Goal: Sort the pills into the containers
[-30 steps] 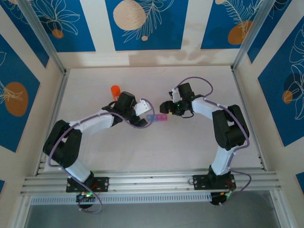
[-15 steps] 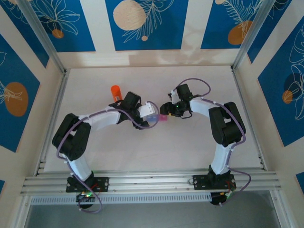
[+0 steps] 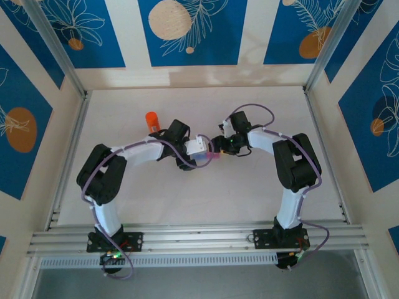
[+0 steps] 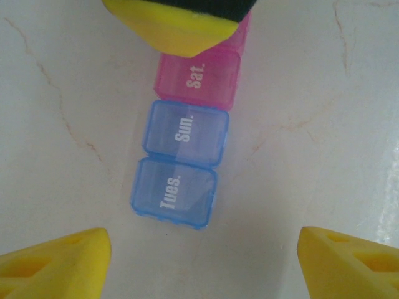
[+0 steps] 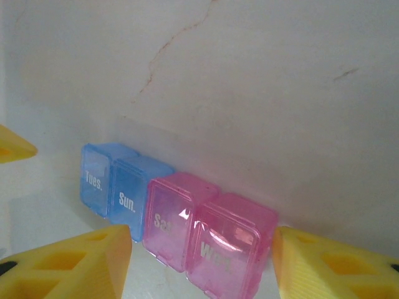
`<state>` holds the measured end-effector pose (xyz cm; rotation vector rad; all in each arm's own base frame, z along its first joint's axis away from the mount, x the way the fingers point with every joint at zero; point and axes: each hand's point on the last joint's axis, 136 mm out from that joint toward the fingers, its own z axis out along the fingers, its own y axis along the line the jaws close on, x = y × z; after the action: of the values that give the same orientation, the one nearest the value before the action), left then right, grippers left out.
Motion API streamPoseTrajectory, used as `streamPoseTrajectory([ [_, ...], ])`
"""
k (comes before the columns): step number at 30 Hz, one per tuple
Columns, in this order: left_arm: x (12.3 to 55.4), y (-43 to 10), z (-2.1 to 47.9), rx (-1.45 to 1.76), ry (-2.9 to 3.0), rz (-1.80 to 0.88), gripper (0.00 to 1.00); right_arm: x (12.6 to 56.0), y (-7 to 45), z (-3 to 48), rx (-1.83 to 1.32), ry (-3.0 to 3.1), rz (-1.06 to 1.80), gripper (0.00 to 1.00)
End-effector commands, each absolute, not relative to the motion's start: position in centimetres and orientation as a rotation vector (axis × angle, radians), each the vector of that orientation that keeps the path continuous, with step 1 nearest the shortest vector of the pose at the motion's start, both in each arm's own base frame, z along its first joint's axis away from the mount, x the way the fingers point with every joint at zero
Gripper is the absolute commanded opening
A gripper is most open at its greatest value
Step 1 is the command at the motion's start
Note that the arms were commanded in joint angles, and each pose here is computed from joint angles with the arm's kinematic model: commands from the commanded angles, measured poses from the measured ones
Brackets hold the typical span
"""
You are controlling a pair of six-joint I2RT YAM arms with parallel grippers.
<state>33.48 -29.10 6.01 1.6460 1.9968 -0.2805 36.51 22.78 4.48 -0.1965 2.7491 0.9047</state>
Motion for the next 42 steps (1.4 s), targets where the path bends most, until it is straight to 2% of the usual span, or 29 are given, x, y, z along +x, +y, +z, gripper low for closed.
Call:
streamPoseTrajectory([
  [1,33.1,-29.6,5.8,1.692,1.983,-0.289,0.78,35.2,23.2,3.8,-0.227,2.79,0.931,0.61],
  [17,33.0,-29.9,5.1,1.715,2.004,-0.316,0.75,34.5,23.0,3.3,-0.215,2.822,0.944,0.61],
  [31,33.3,-30.0,5.5,1.696,1.995,-0.346,0.71,34.0,22.7,2.1,-0.244,2.877,0.827,0.52],
  [42,33.1,-30.1,5.6,1.713,1.978,-0.363,0.71,34.3,23.7,2.5,-0.234,2.857,0.884,0.51],
])
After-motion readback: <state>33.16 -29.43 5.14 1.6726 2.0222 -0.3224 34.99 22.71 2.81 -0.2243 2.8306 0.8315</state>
